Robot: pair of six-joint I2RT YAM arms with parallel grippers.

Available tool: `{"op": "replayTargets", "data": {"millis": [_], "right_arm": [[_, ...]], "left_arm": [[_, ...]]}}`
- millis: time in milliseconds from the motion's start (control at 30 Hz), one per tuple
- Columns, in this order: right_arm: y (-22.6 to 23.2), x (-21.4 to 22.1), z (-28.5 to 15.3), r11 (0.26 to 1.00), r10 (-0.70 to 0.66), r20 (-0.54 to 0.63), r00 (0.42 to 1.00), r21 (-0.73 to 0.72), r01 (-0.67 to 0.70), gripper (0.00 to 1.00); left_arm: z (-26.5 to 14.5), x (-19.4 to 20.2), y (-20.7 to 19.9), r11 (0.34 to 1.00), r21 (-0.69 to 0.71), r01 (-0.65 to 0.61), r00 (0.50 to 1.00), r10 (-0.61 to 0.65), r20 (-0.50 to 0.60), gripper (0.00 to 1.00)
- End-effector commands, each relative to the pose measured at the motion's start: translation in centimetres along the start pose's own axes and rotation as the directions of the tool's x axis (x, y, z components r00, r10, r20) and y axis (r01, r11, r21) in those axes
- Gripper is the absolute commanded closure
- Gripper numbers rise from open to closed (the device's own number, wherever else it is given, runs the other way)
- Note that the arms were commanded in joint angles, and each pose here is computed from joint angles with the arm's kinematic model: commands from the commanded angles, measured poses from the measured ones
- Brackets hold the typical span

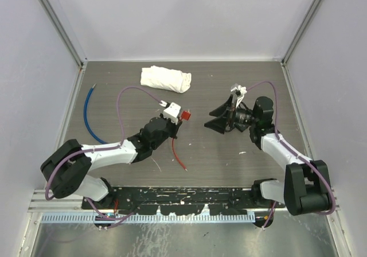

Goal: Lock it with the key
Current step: Pick up the lock from the center of the board, then adjust the lock.

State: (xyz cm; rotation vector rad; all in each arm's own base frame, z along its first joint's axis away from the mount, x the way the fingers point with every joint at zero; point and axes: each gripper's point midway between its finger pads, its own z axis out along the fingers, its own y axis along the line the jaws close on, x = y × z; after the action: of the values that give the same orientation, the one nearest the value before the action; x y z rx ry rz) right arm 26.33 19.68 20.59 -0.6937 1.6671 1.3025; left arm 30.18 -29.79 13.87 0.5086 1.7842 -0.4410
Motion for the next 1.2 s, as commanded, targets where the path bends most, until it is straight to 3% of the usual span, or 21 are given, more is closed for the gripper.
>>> {"op": "replayTargets", "data": {"millis": [0, 133, 300, 867, 1033, 1167], "right_arm": [[0.7, -2.3, 1.7, 1.000, 0.007, 0.124, 0.992, -0.028, -0.004, 0.00], [0.1, -0.2, 3.6, 0.993, 0.117, 0.057, 0.991, -0.021, -0.116, 0.05], [-1.4, -0.2, 4.0, 0.970, 0.230, 0.080, 0.970, 0.061, -0.235, 0.15], [-0.9, -0.2, 4.8, 0.944, 0.314, 0.103, 0.944, 0.071, -0.322, 0.44], [-0.8, -0.2, 4.8, 0.943, 0.319, 0.105, 0.942, 0.066, -0.327, 0.60], [-0.3, -0.6, 4.7, 0.949, 0.306, 0.109, 0.946, 0.047, -0.312, 0.87]], "left_arm": [[-0.9, -6.0, -2.3, 0.992, 0.127, -0.001, 0.980, -0.025, 0.197, 1.00], [-1.5, -6.6, -2.9, 0.986, 0.166, 0.005, 0.977, -0.040, 0.211, 1.00], [-1.7, -6.8, -3.6, 0.978, 0.207, 0.021, 0.977, -0.065, 0.205, 1.00], [-1.2, -7.0, -6.6, 0.962, 0.274, 0.020, 0.986, -0.064, 0.154, 1.00], [-1.1, -7.2, -7.0, 0.965, 0.262, -0.008, 0.988, -0.034, 0.154, 1.00], [-1.3, -7.3, -7.0, 0.965, 0.260, -0.013, 0.988, -0.027, 0.149, 1.00]]}}
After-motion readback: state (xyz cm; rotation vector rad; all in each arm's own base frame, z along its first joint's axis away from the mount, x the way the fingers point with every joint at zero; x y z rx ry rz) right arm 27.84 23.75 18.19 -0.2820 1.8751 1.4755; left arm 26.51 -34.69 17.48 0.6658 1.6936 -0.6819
